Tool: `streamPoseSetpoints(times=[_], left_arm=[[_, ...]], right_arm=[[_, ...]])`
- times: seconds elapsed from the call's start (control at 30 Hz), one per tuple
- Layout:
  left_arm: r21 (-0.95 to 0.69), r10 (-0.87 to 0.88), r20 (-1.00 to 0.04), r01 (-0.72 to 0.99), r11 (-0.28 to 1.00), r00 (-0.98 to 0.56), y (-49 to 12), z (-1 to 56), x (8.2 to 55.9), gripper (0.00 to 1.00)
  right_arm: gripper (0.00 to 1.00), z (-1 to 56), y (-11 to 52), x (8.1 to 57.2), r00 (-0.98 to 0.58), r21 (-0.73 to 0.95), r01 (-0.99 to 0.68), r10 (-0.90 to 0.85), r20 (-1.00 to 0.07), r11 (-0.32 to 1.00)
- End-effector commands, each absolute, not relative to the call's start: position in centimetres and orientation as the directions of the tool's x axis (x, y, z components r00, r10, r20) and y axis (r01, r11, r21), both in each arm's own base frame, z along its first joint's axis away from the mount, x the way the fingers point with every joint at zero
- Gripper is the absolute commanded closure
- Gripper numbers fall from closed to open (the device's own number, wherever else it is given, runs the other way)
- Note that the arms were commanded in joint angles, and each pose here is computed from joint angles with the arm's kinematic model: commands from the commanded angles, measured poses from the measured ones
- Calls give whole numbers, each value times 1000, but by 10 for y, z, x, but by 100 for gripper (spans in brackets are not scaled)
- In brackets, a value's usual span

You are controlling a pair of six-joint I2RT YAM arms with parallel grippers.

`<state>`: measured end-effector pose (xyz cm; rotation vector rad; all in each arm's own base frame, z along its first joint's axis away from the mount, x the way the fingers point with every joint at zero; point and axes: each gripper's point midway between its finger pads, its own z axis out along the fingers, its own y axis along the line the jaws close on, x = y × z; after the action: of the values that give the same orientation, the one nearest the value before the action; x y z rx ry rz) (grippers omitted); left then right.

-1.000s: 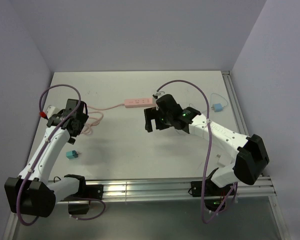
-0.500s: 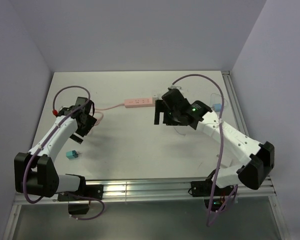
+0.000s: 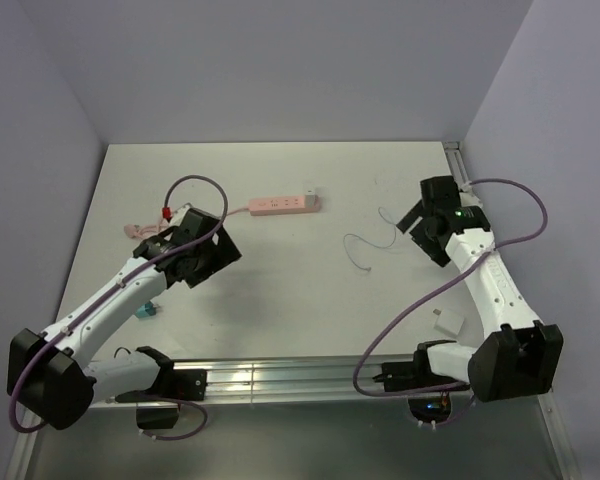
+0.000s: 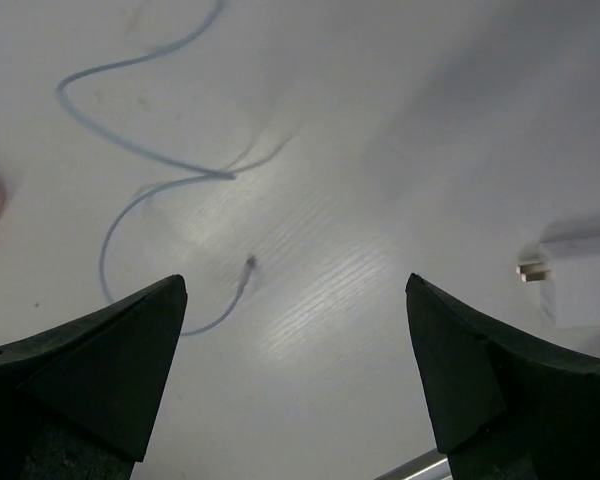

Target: Insert the plug

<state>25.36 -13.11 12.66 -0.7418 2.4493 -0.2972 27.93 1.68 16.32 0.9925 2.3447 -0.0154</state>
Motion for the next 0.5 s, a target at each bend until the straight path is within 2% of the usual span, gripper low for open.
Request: streamPoseSetpoints(times=[0.0,0.17,0.33,0.47], left_arm=[[-428,-493,-470,-300,853,-732,-163,156,253,5],[-452,-451,-440,-242,858,-776,-191,163,245,5],[-443,-432,-437,-229,867,-788,-205,161,242,5],[-422,-411,-430,-224,879,-804,-209,156,238,5]], right_arm=[[3,145,-13,254,-486,176,764,734,-475,620],[5,103,-38,215,-326,199,891,881,-343,407],[4,78,-63,179,-215,115,958,923,-319,262],[4,68,-86,158,-184,62,974,918,-351,219]])
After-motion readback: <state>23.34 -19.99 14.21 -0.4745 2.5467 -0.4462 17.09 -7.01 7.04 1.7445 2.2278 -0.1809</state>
